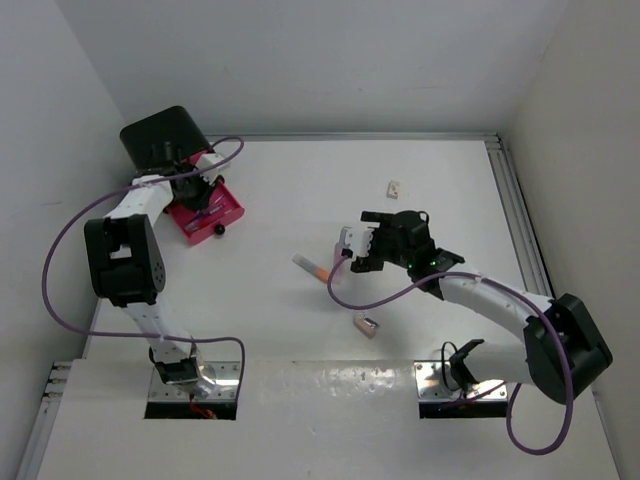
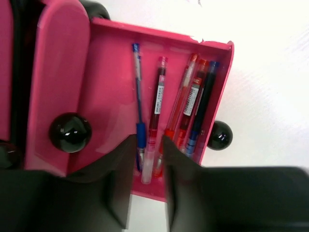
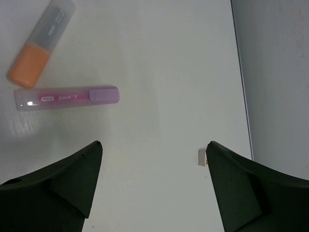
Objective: Sort the stationery into containers
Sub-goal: Place the stationery into the container, then close the drawer
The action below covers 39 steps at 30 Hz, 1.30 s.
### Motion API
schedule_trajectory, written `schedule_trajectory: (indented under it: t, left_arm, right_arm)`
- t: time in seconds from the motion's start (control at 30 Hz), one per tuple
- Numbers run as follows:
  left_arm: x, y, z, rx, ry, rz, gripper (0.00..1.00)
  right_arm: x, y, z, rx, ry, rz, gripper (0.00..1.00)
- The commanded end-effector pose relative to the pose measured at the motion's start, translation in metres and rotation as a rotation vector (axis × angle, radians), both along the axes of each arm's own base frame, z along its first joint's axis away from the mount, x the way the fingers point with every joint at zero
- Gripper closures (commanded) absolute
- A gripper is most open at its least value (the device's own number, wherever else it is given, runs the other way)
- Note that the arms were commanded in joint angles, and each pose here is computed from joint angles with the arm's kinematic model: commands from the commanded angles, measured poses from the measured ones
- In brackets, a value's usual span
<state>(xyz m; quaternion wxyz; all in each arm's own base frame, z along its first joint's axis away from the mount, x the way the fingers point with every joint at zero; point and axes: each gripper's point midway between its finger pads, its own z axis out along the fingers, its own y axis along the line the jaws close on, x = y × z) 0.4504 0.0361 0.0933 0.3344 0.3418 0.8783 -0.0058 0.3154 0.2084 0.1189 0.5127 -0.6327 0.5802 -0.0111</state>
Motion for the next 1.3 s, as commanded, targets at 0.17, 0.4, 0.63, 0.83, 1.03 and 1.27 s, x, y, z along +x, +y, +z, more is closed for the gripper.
schedule_trajectory:
  t: [0.17,0.4,0.63,0.83,1.03,1.27]
  left_arm:
    - [-0.031,-0.06,0.054,0.014,-0.143,-0.205,0.88]
    - [-0.061,-0.092,0.013,0.144,-0.005,-0.223,0.93]
    - [-0.054,-0.093,-0.012,0.303,0.052,-0.191,0.94]
    - [-0.051,-0.089,-0.035,0.38,0.102,-0.188,0.95]
    - [-0.042,-0.08,-0.046,0.487,0.077,-0.161,0.96]
    - [-0.028,-0.059,-0.045,0.58,0.08,-0.104,0.95]
  right_arm:
    - [0.025,-0.002,0.026,0.105,0.039,-0.126,0.17]
    - [0.029,-0.008,0.021,0.11,0.068,-0.161,0.18]
    - [0.033,-0.014,0.019,0.115,0.087,-0.197,0.18]
    - [0.036,-0.022,0.02,0.124,0.098,-0.237,0.18]
    - [0.037,-0.028,0.02,0.134,0.111,-0.268,0.18]
    - [0.036,-0.03,0.02,0.133,0.115,-0.268,0.18]
